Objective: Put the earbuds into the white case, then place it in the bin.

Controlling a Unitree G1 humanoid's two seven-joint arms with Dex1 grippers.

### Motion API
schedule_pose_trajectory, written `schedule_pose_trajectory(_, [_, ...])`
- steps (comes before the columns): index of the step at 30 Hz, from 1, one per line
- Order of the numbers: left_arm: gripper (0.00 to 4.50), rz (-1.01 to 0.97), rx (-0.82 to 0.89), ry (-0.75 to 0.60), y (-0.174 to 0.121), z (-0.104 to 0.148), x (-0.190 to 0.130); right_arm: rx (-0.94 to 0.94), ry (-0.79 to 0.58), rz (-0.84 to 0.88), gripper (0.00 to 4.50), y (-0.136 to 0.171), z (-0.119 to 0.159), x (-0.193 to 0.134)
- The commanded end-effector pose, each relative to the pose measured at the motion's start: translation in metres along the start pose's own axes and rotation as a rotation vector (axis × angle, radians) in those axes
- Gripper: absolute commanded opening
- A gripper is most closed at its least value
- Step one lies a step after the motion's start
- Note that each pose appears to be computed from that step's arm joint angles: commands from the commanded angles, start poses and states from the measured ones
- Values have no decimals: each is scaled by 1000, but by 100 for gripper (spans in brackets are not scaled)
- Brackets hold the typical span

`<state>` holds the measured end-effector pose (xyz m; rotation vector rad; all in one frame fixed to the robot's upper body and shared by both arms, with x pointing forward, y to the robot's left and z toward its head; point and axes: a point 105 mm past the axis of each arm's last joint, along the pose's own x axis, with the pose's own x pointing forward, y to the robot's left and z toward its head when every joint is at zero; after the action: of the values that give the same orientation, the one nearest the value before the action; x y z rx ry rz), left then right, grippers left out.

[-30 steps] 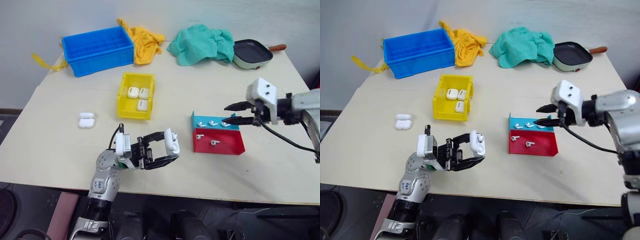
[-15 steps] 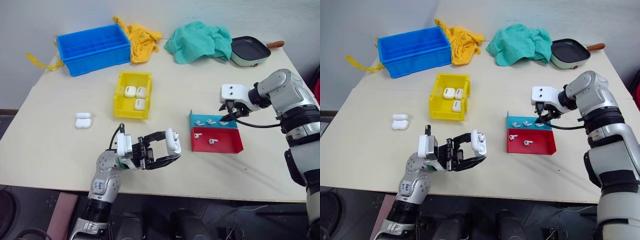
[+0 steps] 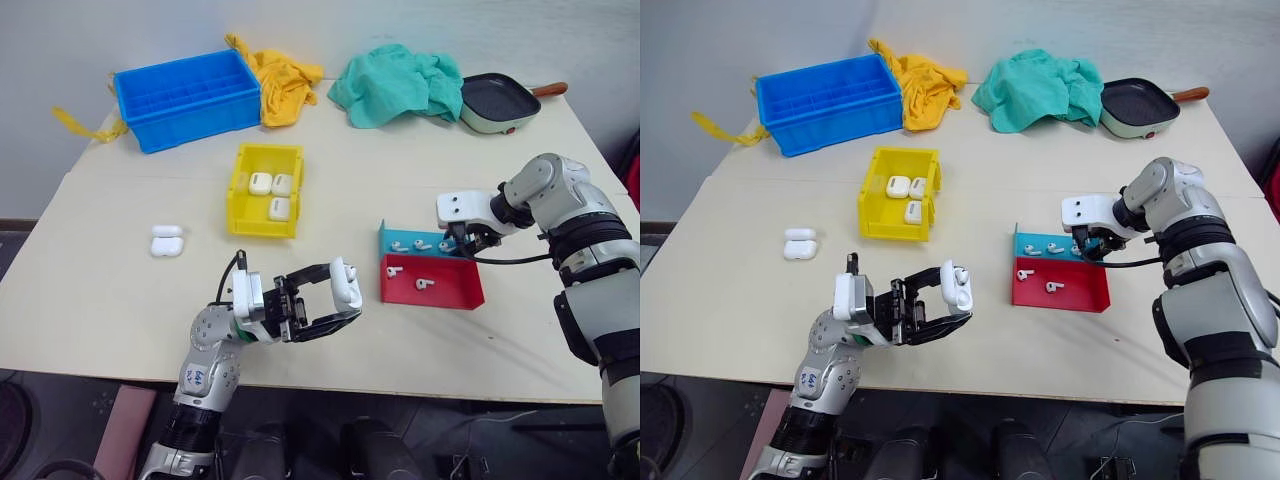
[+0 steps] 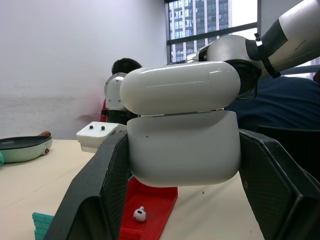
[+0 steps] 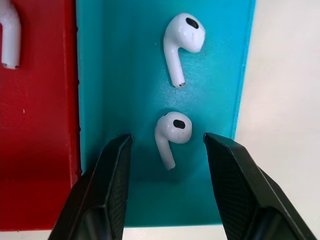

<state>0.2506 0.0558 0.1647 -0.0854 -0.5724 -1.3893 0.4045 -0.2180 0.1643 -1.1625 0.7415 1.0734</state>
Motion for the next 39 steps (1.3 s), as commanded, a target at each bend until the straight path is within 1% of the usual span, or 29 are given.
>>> schedule_pose_trajectory(1, [278, -17, 42, -10, -1, 6, 3, -22, -15, -9, 229, -4, 8, -4])
schedule_pose_trajectory(12, [278, -17, 39, -13, -1, 7, 4, -12, 4, 28, 229, 0, 5, -2])
schedule_pose_trajectory(15, [278, -14, 40, -11, 0, 6, 3, -13, 0, 26, 171, 0, 6, -1])
schedule_pose_trajectory(17, [278, -12, 41, -10, 1, 7, 3, -12, 4, 27, 105, 0, 5, -1])
schedule_pose_trajectory(28, [278, -2, 45, -10, 2, 8, 3, 0, -13, 27, 105, 1, 5, -3])
schedule_pose_trajectory(31, [278, -3, 44, -14, 2, 9, 4, 14, -35, 15, 50, 0, 4, -5])
schedule_pose_trajectory(33, [278, -3, 44, -16, 3, 9, 5, 24, -74, 1, 48, -2, 6, -11])
schedule_pose_trajectory(35, [278, -6, 46, -27, 5, 10, 7, 57, -143, -45, 48, -8, 8, -27])
schedule_pose_trajectory(37, [278, -10, 46, -48, 7, 12, 11, 110, -254, -81, 48, -11, 10, -49])
schedule_pose_trajectory(39, [278, -23, 44, -65, 9, 12, 17, 170, -407, -88, 48, -9, 14, -70])
